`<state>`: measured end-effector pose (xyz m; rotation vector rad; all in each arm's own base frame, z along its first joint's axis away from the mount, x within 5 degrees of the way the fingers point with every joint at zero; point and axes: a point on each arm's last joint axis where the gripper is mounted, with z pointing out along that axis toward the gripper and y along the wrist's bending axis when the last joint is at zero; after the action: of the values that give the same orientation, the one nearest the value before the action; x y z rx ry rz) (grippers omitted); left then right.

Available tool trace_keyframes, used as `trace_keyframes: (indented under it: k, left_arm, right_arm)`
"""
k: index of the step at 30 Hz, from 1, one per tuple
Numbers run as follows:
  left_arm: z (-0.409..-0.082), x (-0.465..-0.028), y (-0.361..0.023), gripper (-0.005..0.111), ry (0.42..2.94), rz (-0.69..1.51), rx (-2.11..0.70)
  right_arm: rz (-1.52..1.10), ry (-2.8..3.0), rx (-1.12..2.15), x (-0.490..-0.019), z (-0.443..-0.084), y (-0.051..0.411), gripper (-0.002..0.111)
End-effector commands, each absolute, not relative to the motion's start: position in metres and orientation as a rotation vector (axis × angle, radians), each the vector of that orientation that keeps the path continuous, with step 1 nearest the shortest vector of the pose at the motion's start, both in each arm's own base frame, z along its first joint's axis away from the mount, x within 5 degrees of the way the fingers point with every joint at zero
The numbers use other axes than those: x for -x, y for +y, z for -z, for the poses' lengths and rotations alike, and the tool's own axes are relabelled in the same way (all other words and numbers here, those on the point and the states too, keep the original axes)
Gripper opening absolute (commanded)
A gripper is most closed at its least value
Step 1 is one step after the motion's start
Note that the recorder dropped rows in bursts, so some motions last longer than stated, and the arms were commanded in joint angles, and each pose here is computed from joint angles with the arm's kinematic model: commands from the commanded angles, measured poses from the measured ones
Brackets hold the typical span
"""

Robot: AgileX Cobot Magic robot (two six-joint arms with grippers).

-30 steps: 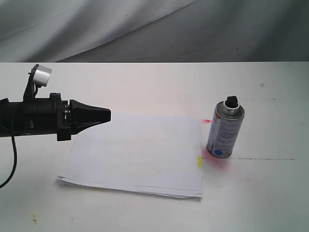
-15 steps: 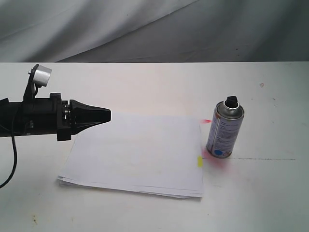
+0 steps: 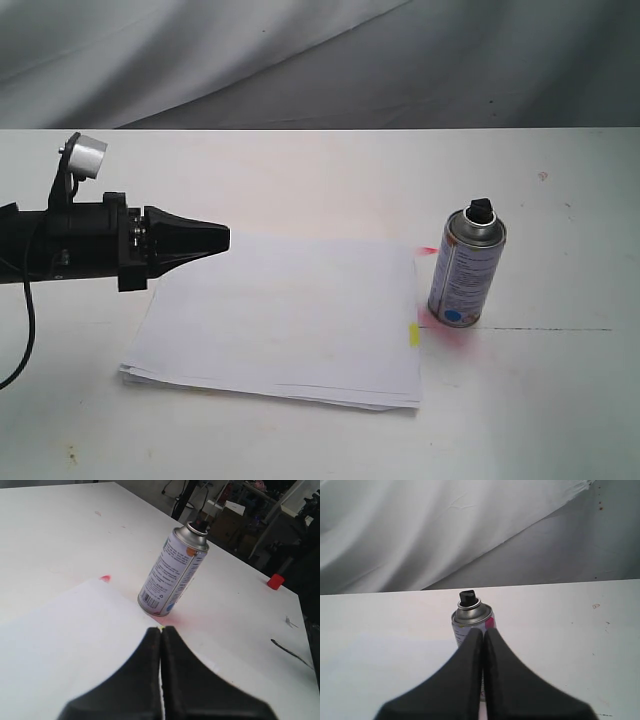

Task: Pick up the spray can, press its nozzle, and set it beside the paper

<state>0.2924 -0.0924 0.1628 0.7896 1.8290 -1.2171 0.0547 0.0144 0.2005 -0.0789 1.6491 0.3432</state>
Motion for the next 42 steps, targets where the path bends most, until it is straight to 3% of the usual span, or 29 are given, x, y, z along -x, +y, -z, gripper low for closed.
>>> trace_keyframes:
  k: [1, 6, 8, 13, 17, 21, 24, 32, 42]
  left_arm:
    - [-0.166, -0.291, -0.093, 0.0, 1.812, 1.223, -0.78]
    - [-0.17, -0.29, -0.093, 0.0, 1.799, 1.214, -0.788]
    - [-0.182, -0.29, -0.091, 0.0, 1.806, 1.115, -0.803]
    - [-0.252, -0.278, -0.073, 0.0, 1.779, 0.62, -0.782]
    - [-0.313, -0.236, -0.07, 0.0, 1.642, 0.575, -0.729]
    - [-0.333, -0.208, -0.071, 0.0, 1.604, 0.434, -0.619]
    - [-0.341, -0.187, -0.065, 0.0, 1.616, 0.305, -0.491]
    - [-0.342, -0.123, -0.044, 0.0, 1.515, 0.225, -0.339]
    - [-0.294, -0.067, -0.017, 0.0, 1.43, 0.228, -0.168]
  right_arm:
    - [-0.35, 1.633, 0.069, -0.054, -0.201, 0.014, 0.0]
    - [-0.35, 1.633, 0.069, -0.054, -0.201, 0.014, 0.0]
    - [-0.35, 1.633, 0.069, -0.054, -0.201, 0.014, 0.0]
    - [-0.35, 1.633, 0.069, -0.054, -0.201, 0.014, 0.0]
    - [-0.35, 1.633, 0.069, -0.054, -0.201, 0.014, 0.0]
    - [-0.351, 1.634, 0.067, -0.054, -0.201, 0.014, 0.0]
    - [-0.351, 1.634, 0.067, -0.054, -0.201, 0.014, 0.0]
    - [-0.351, 1.634, 0.067, -0.054, -0.201, 0.014, 0.0]
    - [-0.351, 1.634, 0.067, -0.054, -0.201, 0.014, 0.0]
